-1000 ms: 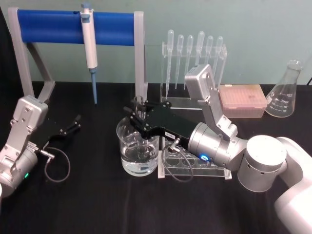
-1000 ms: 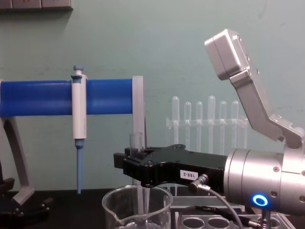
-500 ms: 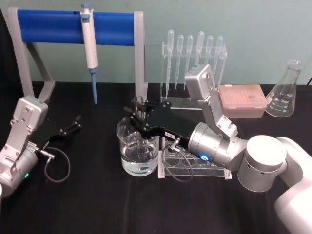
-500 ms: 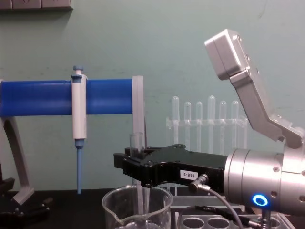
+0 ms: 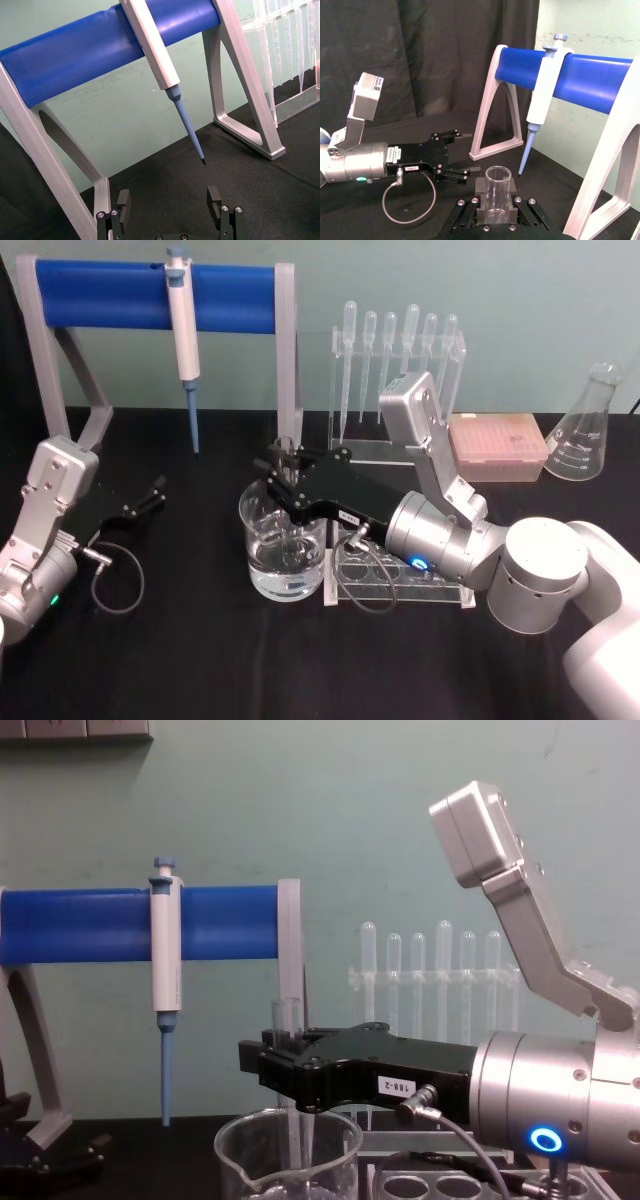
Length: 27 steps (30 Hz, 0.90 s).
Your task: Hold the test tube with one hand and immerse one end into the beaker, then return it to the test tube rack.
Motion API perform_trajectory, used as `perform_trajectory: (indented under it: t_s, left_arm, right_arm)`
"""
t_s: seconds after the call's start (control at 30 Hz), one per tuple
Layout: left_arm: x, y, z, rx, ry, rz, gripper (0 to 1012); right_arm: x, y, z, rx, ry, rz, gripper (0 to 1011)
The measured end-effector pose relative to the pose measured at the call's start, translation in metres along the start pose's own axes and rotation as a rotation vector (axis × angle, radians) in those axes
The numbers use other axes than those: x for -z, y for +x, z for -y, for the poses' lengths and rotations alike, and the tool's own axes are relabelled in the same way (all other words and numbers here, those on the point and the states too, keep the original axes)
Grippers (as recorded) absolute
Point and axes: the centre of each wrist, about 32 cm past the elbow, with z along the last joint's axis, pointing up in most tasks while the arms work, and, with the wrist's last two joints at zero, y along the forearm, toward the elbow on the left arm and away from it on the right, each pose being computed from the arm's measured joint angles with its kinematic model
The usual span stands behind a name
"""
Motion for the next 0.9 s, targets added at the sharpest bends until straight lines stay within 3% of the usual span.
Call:
perform_trajectory:
  t_s: [0.9]
  left_arm:
    - [0.0, 0.0, 0.0, 0.0, 0.0, 0.0, 1000]
  right_arm:
    - [0.0, 0.0, 0.0, 0.0, 0.0, 0.0, 225]
